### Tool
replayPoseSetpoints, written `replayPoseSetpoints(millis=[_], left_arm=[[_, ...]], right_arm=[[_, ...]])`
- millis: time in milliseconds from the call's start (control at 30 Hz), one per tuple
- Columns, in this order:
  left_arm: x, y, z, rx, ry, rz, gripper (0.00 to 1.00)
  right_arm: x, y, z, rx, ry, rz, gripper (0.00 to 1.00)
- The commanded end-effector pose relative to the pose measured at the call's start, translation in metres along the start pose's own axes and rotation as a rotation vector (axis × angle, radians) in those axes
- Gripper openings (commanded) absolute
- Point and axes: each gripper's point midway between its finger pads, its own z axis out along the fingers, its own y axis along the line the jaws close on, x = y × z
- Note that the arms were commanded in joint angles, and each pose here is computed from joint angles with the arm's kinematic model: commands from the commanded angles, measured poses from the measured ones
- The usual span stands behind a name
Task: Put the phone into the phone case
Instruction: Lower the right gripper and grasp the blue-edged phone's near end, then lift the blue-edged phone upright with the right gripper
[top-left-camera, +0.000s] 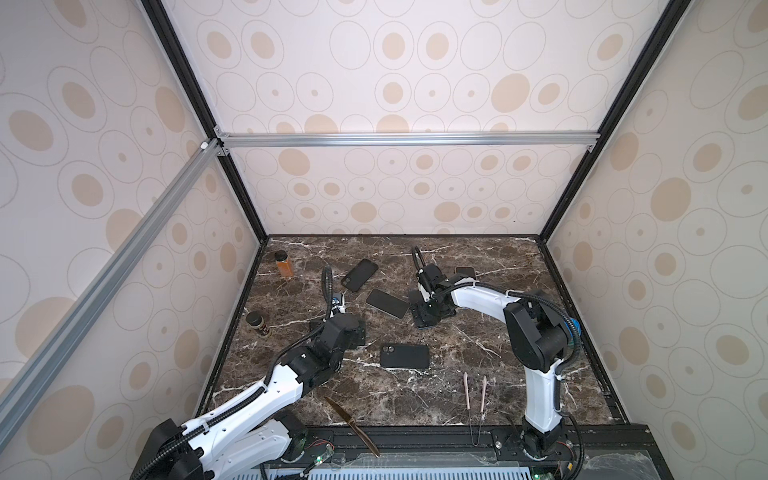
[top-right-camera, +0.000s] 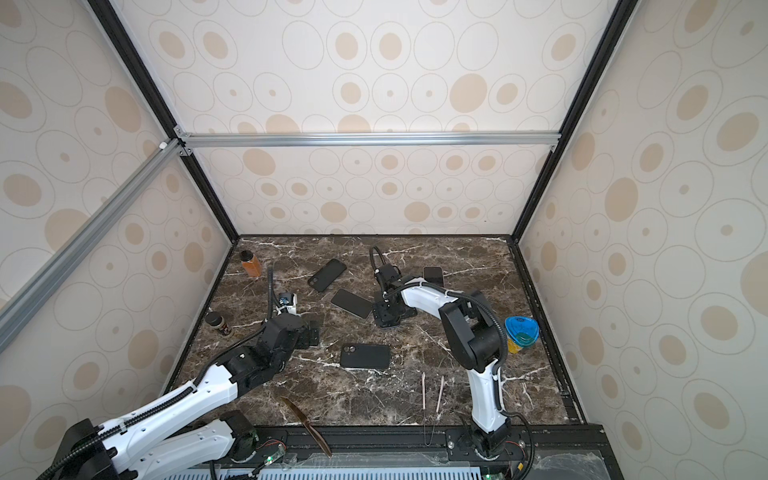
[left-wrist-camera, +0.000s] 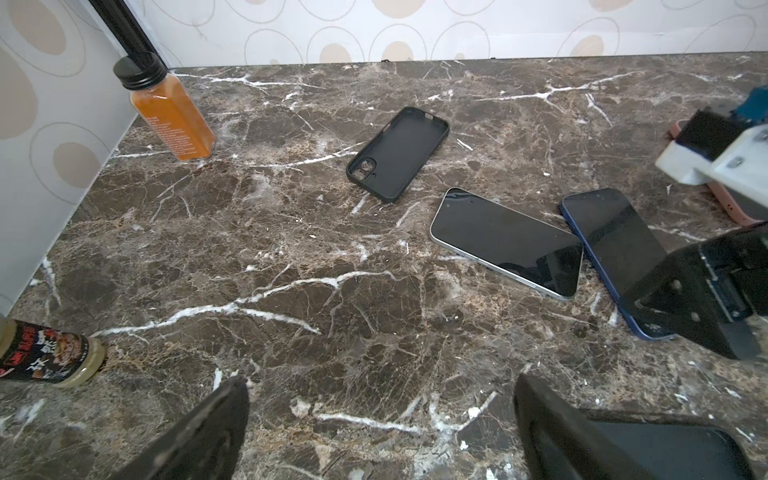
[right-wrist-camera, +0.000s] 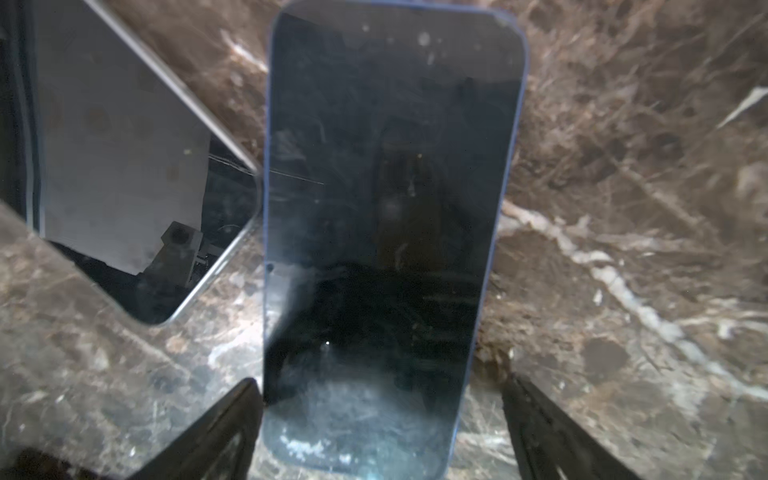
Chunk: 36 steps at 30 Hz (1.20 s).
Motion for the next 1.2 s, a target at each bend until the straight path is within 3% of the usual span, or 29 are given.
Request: replayPoseSetpoints(millis=[0, 1167], left_arm=[[-0.006, 0.015, -0.005, -0.063, -0.022, -0.051, 1.00], [-0.008, 0.026, -0.016, -0.056, -0.055, -0.083, 1.00]], right_arm=[[-0.004, -0.002, 0.005, 0.041, -0.005, 0.030, 0.91], [0.001, -0.007, 0.037, 0.122, 0.088, 0.016, 0.82]])
